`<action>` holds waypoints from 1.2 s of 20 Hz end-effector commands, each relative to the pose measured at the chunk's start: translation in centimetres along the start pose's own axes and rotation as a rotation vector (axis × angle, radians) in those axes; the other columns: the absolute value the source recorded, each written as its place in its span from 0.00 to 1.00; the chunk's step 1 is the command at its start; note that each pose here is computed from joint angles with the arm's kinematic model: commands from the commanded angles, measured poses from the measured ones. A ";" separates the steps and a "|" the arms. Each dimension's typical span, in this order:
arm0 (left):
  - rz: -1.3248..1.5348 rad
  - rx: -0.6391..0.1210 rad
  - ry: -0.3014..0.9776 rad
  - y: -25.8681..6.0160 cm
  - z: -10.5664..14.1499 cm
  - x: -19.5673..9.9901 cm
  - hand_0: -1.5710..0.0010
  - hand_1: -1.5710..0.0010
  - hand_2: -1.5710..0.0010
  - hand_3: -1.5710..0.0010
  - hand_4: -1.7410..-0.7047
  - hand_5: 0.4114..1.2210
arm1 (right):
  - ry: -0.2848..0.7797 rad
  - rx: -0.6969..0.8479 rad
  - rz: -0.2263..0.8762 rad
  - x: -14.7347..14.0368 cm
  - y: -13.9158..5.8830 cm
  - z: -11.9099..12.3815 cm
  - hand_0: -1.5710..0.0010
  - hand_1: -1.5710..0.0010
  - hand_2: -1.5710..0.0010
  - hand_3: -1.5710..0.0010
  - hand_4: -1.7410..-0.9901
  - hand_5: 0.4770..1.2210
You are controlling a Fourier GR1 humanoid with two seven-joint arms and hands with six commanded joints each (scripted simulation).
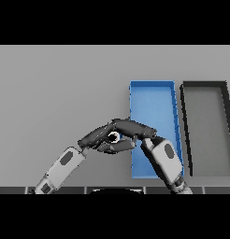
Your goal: Pick up the blue pipe and place it into the blue bin.
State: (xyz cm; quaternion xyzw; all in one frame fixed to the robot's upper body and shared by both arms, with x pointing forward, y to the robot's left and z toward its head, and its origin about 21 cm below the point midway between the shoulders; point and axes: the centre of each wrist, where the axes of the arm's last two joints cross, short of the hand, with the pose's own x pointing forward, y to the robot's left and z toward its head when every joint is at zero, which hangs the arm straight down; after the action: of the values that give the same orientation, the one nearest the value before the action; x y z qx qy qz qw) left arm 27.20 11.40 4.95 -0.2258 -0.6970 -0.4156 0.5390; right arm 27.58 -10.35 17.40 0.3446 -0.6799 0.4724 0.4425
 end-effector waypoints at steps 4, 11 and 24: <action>0.058 0.026 0.075 -0.2 0.4 -0.2 0.98 0.99 0.99 0.99 0.85 0.25 | -0.006 -0.019 -0.004 -0.2 -0.1 -0.2 0.00 0.00 0.00 0.00 0.33 1.00; 0.047 0.018 0.123 -0.8 1.1 -0.5 1.00 1.00 1.00 1.00 0.84 0.15 | -0.077 -0.023 -0.289 2.2 -2.0 -0.5 0.00 0.00 0.00 0.00 0.33 1.00; 0.046 0.016 0.140 -0.8 1.7 0.0 1.00 1.00 1.00 1.00 0.85 0.09 | -0.188 -0.301 -0.127 11.4 -11.6 -0.5 0.00 0.00 0.00 0.00 0.32 1.00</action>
State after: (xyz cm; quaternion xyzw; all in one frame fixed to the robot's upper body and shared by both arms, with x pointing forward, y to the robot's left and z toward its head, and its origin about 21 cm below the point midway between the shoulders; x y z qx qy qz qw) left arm 25.64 12.37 4.56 -0.2078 -0.6555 -0.4123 0.5976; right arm 33.83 -14.19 32.01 0.3569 -0.7583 0.3021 0.4542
